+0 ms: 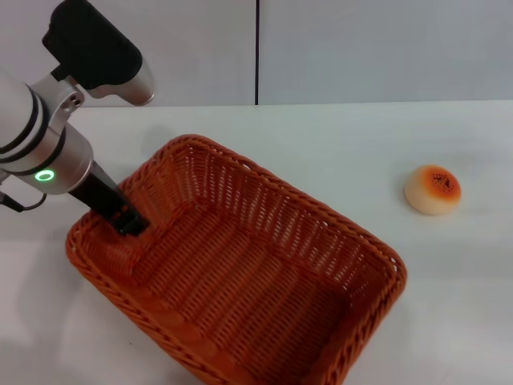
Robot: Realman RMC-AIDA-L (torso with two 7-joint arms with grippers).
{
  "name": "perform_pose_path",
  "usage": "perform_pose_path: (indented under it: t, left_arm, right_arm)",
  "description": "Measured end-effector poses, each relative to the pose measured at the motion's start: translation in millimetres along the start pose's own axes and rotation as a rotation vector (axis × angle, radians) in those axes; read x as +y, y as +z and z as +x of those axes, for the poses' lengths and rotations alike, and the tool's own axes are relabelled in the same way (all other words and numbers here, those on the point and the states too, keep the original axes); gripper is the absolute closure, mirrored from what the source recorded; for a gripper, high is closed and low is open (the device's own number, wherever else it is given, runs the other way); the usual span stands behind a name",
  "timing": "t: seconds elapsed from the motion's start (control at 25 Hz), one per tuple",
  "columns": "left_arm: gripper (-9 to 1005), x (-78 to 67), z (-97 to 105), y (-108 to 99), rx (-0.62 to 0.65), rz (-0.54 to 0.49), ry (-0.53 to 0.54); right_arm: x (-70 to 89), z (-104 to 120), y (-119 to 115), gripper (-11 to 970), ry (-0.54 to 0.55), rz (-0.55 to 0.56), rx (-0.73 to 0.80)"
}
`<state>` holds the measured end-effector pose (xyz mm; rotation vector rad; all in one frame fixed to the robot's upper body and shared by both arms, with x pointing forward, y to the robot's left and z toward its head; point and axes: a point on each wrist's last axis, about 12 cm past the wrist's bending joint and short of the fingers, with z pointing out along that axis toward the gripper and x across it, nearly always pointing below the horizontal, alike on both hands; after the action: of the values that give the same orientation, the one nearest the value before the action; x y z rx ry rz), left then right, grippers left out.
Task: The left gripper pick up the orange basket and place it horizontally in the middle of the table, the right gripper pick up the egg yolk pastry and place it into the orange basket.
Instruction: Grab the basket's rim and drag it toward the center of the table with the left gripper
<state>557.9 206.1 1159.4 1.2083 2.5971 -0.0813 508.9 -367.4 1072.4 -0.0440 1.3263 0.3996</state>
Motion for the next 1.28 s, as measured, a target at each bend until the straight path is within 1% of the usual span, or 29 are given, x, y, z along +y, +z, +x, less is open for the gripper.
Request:
perform_pose_path:
  t: [0.08,0.28,0.48,0.64,0.84,0.88,0.92,1.04,1.08,1.12,1.24,1.28]
  left_arm:
    - [532,-1.5,-2.1,-1.8,-0.009,-0.006,-0.006]
    - [718,0.0,-0.6,0.0,-0.014,-0.012,-0.045]
    - [774,2.7,4.0,1.6,-0.032,-0.025,-0.069]
    - [775,3.7,5.4,3.0,-0.035,-0.028,-0.086]
    - [777,7.4,5.0,0.5,-0.023,-0.039,-0.156]
    - [779,10.9,5.7,-0.9,-0.033,-0.041,-0.201]
    - [782,10.9,5.7,-0.9,-0.033,-0.041,-0.201]
    - [790,19.6,6.5,-4.8,-0.066,-0.031,-0.301]
    - [792,25.9,6.8,-7.4,-0.088,-0.011,-0.36]
    - [797,25.9,6.8,-7.4,-0.088,-0.011,-0.36]
    - [812,34.3,7.4,-9.3,-0.101,0.01,-0.448]
    - [817,40.6,7.9,-9.8,-0.108,0.024,-0.514]
  right_arm:
    - [-0.5,-0.4,-0.1,961,0.0,0.002,-0.001]
    - [-1.9,-0.7,-1.1,962,-0.002,0.011,-0.003]
    - [-2.0,-1.3,-0.7,962,-0.006,0.008,-0.002]
    - [-2.3,-2.5,2.0,962,-0.011,0.003,-0.004]
    - [-2.8,-4.3,5.0,962,-0.016,-0.001,-0.009]
    - [-2.8,-5.1,5.9,962,-0.017,-0.004,-0.013]
    - [-2.8,-5.1,5.9,962,-0.017,-0.004,-0.013]
    - [-2.8,-5.7,6.2,962,-0.015,-0.005,-0.016]
    - [-3.0,-5.9,6.2,962,-0.015,-0.005,-0.016]
    - [-3.0,-5.9,6.2,962,-0.015,-0.005,-0.016]
    - [-3.3,-5.9,7.1,962,-0.015,-0.002,-0.015]
    - [-3.3,-5.9,8.4,962,-0.015,-0.002,-0.015]
